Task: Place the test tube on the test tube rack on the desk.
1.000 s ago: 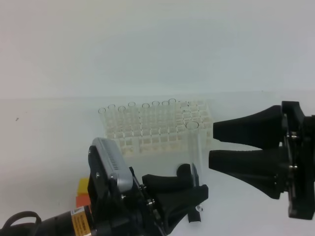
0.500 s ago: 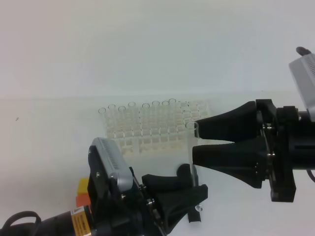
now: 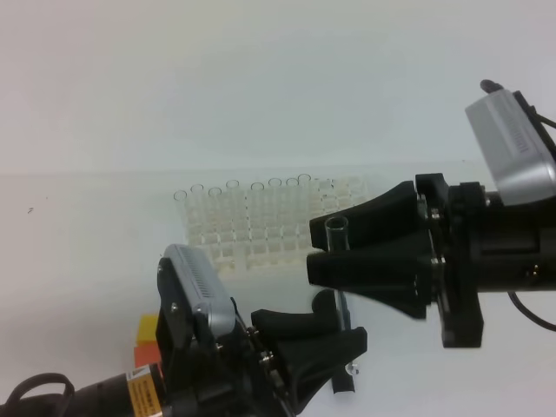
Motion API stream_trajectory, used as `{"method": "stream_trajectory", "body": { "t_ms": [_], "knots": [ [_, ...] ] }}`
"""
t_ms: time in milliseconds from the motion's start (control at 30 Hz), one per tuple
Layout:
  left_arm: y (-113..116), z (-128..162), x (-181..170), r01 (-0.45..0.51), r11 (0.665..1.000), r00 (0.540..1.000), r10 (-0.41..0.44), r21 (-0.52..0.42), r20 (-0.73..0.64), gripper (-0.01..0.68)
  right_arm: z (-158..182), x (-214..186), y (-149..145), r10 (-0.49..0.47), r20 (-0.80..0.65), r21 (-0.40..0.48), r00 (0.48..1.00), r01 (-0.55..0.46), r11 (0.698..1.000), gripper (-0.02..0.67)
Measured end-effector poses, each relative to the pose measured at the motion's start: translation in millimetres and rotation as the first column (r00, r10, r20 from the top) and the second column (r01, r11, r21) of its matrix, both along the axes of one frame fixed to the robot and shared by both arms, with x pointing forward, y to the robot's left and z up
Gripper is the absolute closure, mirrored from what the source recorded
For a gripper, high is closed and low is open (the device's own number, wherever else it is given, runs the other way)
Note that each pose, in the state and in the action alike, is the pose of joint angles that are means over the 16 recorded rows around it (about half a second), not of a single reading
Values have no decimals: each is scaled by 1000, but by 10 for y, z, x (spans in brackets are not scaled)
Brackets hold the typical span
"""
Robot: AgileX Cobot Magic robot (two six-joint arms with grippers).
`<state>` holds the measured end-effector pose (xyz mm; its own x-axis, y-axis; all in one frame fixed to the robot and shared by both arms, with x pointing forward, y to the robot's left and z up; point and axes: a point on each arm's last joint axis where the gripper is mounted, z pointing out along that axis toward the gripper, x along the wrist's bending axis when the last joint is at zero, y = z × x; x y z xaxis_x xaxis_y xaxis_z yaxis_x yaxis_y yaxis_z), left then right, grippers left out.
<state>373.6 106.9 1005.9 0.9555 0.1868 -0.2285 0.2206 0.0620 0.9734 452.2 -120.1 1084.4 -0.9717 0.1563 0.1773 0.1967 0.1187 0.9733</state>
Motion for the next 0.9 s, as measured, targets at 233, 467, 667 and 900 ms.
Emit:
{"method": "stream_trajectory", "body": {
  "t_ms": [233,467,667,900],
  "knots": [
    [0,0,3,-3,1000,1000,2,-7,-29,610,0,36,32,-15,0,-14,1000,15,1000,479],
    [4,5,22,-22,999,994,19,-29,-106,407,-6,46,33,-19,7,-31,1000,19,999,526],
    [6,9,27,-28,998,982,18,-51,-188,309,14,23,18,-18,31,-52,999,20,998,526],
    [-4,3,-26,31,998,974,-41,-50,-224,451,188,-103,-86,-63,139,-103,988,78,992,526]
  ]
}}
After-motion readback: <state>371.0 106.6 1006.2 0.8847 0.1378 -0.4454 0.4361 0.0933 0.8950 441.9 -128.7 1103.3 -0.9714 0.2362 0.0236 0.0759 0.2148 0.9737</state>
